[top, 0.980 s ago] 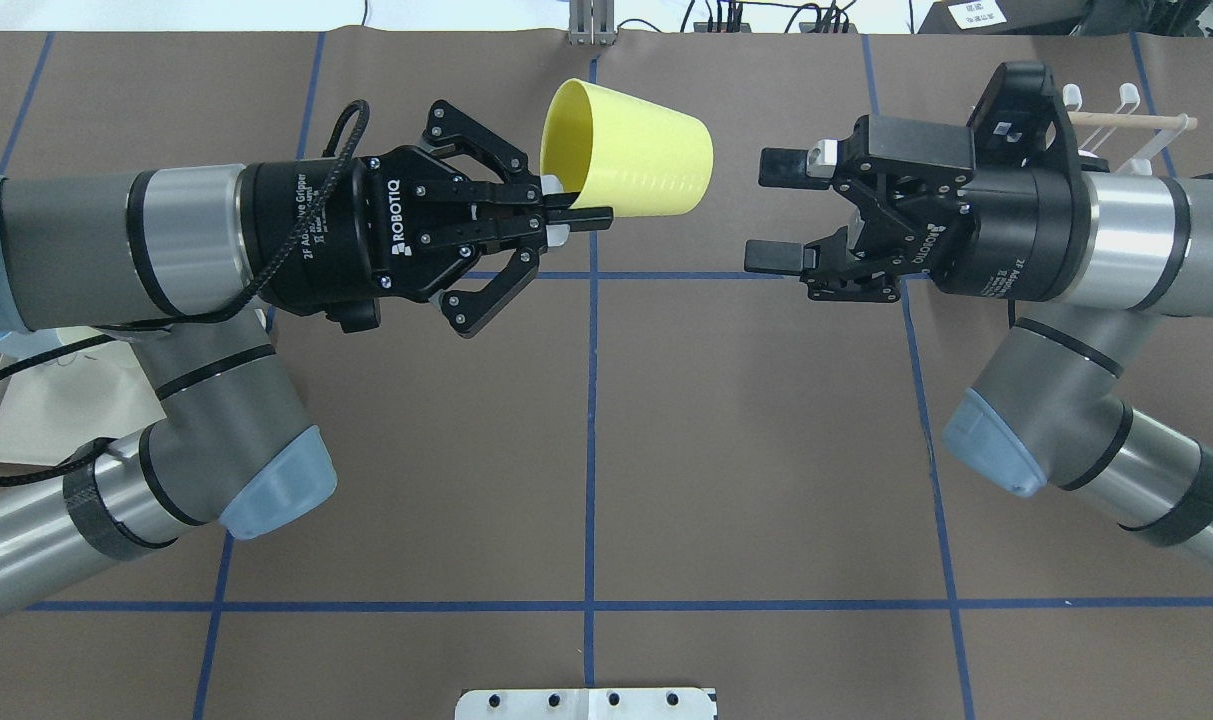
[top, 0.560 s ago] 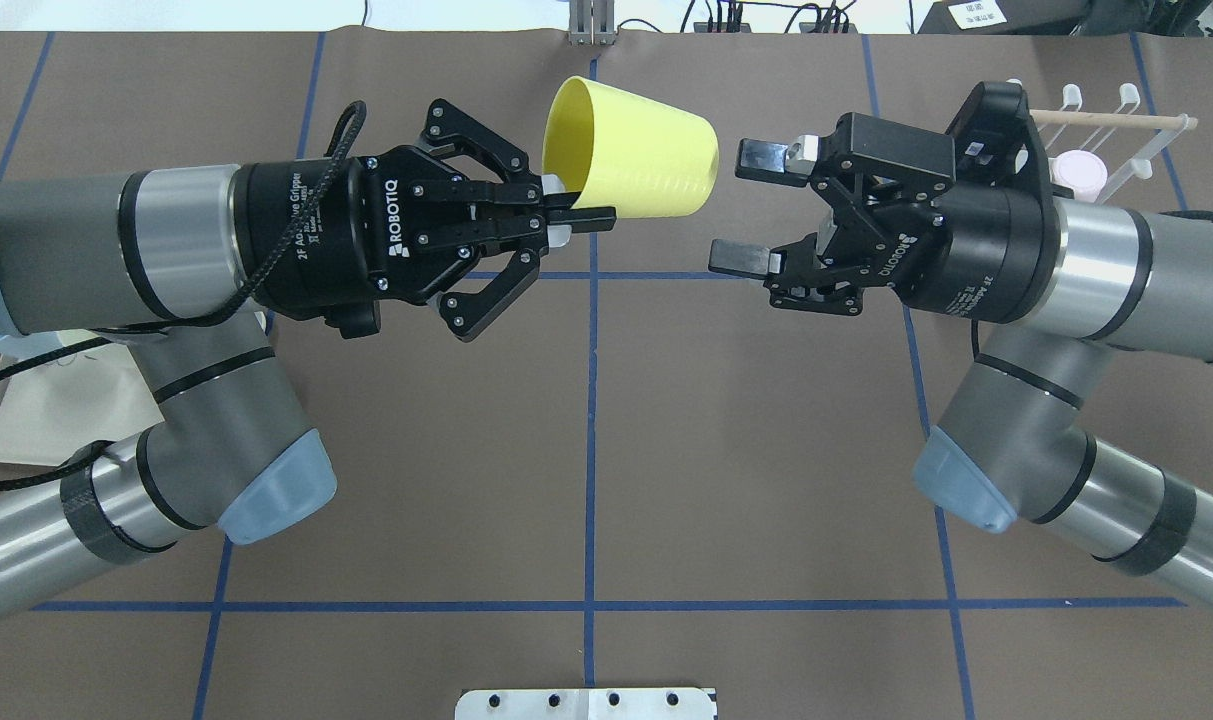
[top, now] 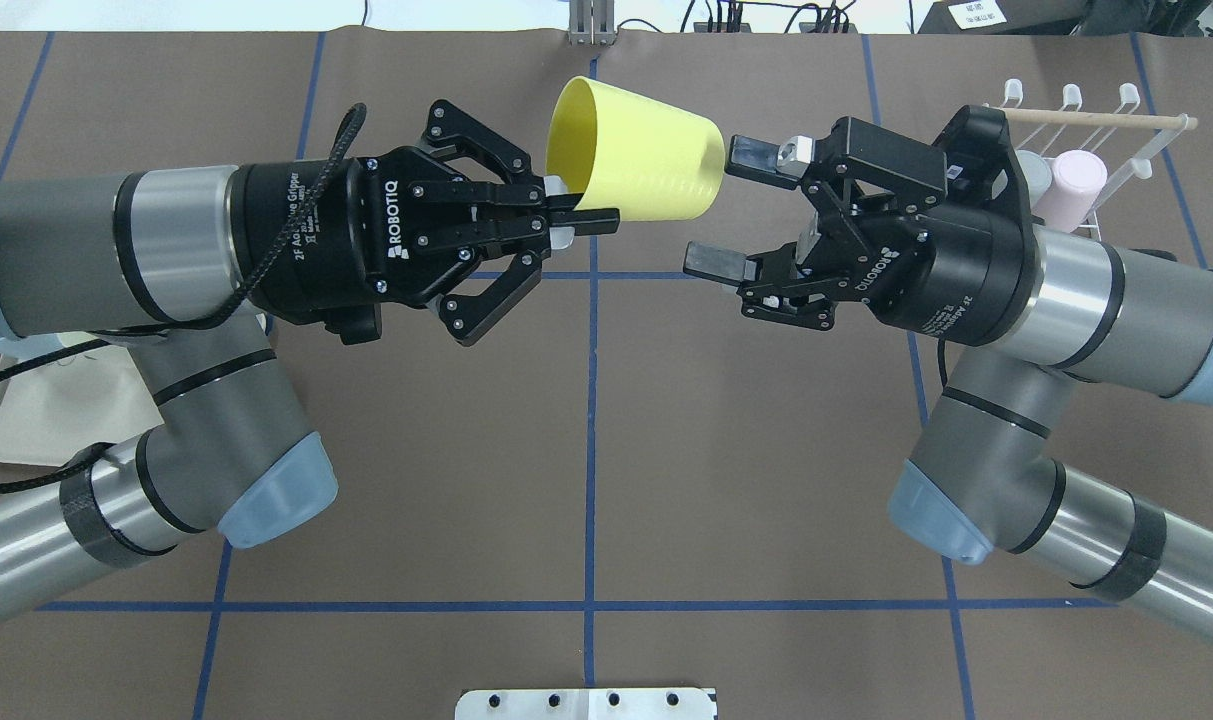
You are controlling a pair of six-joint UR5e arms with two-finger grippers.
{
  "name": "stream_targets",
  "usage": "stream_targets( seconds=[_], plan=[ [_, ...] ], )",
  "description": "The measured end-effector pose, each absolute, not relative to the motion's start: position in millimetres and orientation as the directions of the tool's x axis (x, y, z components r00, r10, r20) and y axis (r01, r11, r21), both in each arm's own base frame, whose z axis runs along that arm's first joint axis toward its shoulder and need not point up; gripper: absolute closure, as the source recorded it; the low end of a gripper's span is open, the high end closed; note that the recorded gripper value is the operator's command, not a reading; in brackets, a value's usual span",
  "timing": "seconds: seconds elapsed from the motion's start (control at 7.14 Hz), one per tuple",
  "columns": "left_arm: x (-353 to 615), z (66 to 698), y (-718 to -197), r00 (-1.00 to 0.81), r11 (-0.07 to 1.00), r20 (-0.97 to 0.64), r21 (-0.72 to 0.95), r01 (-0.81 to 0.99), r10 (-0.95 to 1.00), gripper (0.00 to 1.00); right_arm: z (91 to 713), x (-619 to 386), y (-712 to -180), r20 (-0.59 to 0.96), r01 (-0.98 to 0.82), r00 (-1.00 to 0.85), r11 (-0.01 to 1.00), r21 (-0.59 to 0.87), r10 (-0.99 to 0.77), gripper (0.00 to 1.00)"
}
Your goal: Transfer IKEA cup to right arm and place on rack
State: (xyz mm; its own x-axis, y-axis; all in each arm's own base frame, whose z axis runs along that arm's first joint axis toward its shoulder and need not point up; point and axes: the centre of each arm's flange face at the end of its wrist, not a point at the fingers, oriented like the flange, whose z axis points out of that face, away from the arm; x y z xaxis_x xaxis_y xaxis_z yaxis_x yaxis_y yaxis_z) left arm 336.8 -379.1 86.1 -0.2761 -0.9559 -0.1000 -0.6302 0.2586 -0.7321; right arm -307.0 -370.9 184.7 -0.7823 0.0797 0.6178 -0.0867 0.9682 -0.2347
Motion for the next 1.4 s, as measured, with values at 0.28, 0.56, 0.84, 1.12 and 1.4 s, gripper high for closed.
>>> stream_targets(
  seconds=[0.28,0.56,0.84,1.12,1.4],
  plan=[
    [339.4,84.6,-374.7,-0.265,0.251,-0.099,-0.730,-0.636,-0.959,1.00,183.9,-309.5,-372.3,0.616,-0.087,-0.784,0.968,-0.236,0.080,0.02],
    [343.6,84.3,-370.6,-0.254,0.244,-0.100,-0.730,-0.639,-0.962,1.00,180.5,-310.7,-372.8,0.612,-0.085,-0.787,0.969,-0.233,0.078,0.02],
    [346.9,84.4,-367.8,-0.246,0.238,-0.099,-0.730,-0.641,-0.964,1.00,178.5,-311.7,-373.6,0.609,-0.085,-0.789,0.969,-0.232,0.077,0.02],
    [346.7,83.3,-365.4,-0.241,0.236,-0.099,-0.727,-0.645,-0.965,1.00,178.0,-313.4,-374.8,0.610,-0.085,-0.789,0.969,-0.233,0.077,0.04],
    [347.5,82.6,-363.1,-0.234,0.230,-0.097,-0.726,-0.648,-0.967,1.00,178.3,-314.6,-375.5,0.611,-0.084,-0.788,0.969,-0.232,0.078,0.18]
  ],
)
